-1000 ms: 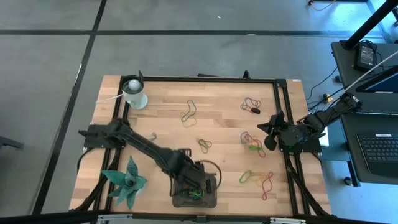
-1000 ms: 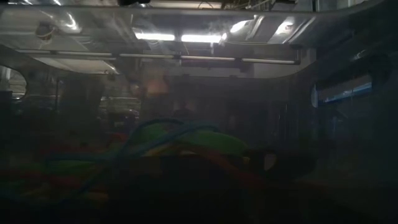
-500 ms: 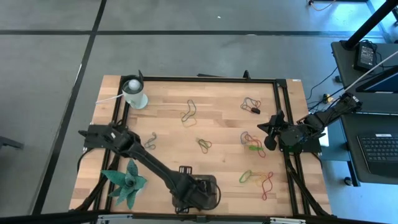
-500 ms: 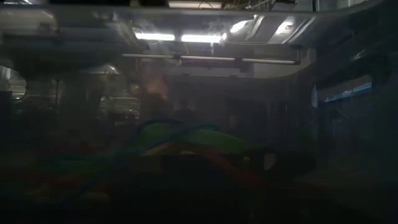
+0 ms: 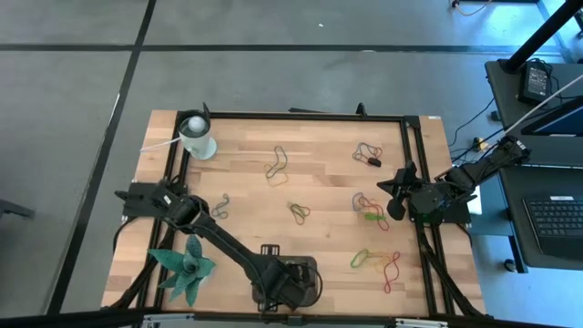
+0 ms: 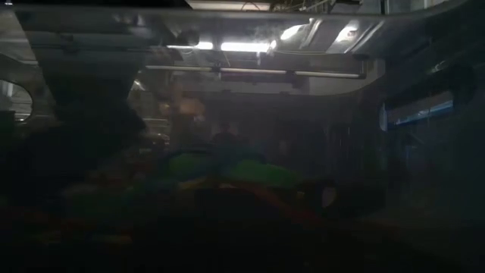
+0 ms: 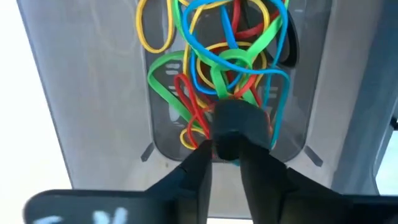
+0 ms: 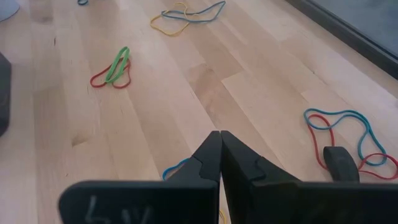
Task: Pick and place rubber bands into bin
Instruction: Put the black rubber band into the black bin, then put the red rubber band into the black bin
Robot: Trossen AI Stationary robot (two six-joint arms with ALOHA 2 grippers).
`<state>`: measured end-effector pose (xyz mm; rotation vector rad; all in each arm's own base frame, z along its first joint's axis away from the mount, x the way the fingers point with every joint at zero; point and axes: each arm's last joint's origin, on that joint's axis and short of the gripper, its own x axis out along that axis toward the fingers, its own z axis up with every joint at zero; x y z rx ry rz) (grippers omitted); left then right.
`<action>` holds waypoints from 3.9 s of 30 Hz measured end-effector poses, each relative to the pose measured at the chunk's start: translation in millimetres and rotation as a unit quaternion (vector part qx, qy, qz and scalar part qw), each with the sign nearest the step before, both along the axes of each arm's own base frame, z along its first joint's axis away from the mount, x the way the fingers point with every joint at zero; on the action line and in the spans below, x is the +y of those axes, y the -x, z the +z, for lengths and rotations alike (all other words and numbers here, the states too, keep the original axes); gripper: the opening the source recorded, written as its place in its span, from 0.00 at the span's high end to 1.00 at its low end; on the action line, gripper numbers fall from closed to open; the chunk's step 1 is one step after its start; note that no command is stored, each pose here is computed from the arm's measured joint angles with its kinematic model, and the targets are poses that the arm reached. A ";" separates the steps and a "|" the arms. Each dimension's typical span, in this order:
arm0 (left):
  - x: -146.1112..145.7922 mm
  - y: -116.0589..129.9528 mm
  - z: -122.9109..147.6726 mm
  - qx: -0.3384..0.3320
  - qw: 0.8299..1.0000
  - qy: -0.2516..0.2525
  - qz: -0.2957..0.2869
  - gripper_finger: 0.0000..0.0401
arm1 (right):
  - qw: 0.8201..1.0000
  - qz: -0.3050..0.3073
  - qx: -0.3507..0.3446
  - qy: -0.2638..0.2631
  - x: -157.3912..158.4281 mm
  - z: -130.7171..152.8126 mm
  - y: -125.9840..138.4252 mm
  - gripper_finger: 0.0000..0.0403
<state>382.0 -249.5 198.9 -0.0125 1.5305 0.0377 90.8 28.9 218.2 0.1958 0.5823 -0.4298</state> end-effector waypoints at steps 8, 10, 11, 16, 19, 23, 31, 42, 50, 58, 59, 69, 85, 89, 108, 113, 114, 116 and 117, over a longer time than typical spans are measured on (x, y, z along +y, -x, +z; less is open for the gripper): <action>2.2 3.5 9.6 0.001 1.000 0.000 0.001 0.72 | 1.000 0.000 0.000 0.000 0.0 0.0 0.0 0.98; 5.0 6.0 19.4 0.005 1.000 -0.007 0.002 0.72 | 1.000 -0.001 0.000 -0.001 0.0 0.0 0.1 0.98; 6.8 8.2 25.3 0.007 1.000 -0.015 0.002 0.73 | 1.000 -0.001 0.000 -0.001 0.0 0.0 0.0 0.98; 21.2 17.8 57.7 0.001 0.999 -0.050 0.013 0.78 | 1.000 -0.001 0.000 -0.001 0.0 0.0 0.1 0.98; 32.9 22.5 79.5 -0.029 0.997 -0.072 0.020 0.81 | 1.000 -0.001 0.000 -0.001 0.0 0.0 0.1 0.98; 54.4 24.6 107.0 -0.084 0.990 -0.091 0.065 0.87 | 1.000 -0.001 -0.001 -0.001 0.0 0.0 0.0 0.98; 90.8 22.3 132.9 -0.122 0.980 -0.092 0.124 0.99 | 1.000 -0.002 -0.001 -0.002 0.0 0.0 0.0 0.98; 106.4 11.5 127.9 -0.131 0.980 -0.111 0.102 0.99 | 1.000 0.003 -0.003 -0.007 0.6 0.4 -0.5 0.98; 119.2 -4.4 130.4 -0.179 0.973 -0.107 0.098 0.99 | 1.000 0.003 -0.005 -0.008 0.7 0.7 -0.8 0.98; 118.8 -9.8 136.4 -0.225 0.962 -0.132 0.074 1.00 | 1.000 0.002 -0.006 -0.009 0.9 0.9 -1.0 0.98; 118.3 -10.6 136.8 -0.229 0.962 -0.133 0.066 1.00 | 1.000 0.003 -0.010 -0.012 1.2 1.4 -1.5 0.98; 130.9 -22.2 136.8 -0.233 0.966 -0.115 0.000 1.00 | 0.997 0.036 -0.067 -0.028 7.6 12.1 -11.7 0.98; 170.6 32.6 55.7 -0.239 0.970 -0.032 0.009 1.00 | 0.981 0.091 -0.164 0.050 32.9 27.3 -69.4 0.98; 181.6 73.2 48.8 -0.289 0.957 -0.019 0.033 1.00 | 0.986 0.068 -0.136 0.066 34.6 28.2 -96.2 0.98; 228.0 212.5 51.6 -0.402 0.913 -0.039 0.066 1.00 | 0.972 0.107 0.208 -0.002 24.0 -5.3 -263.8 0.97; 230.4 224.8 61.7 -0.430 0.901 -0.039 0.044 1.00 | 0.957 0.129 0.259 -0.018 22.1 -37.1 -287.8 0.91; 230.5 226.6 63.1 -0.434 0.900 -0.038 0.037 1.00 | 0.954 0.127 0.269 -0.026 20.9 -43.0 -290.5 0.89; 230.6 229.4 65.5 -0.440 0.897 -0.034 0.027 1.00 | 0.950 0.123 0.286 -0.041 18.4 -52.9 -293.7 0.85; 230.7 230.2 66.1 -0.442 0.896 -0.033 0.025 1.00 | 0.947 0.117 0.295 -0.046 16.6 -57.2 -293.7 0.82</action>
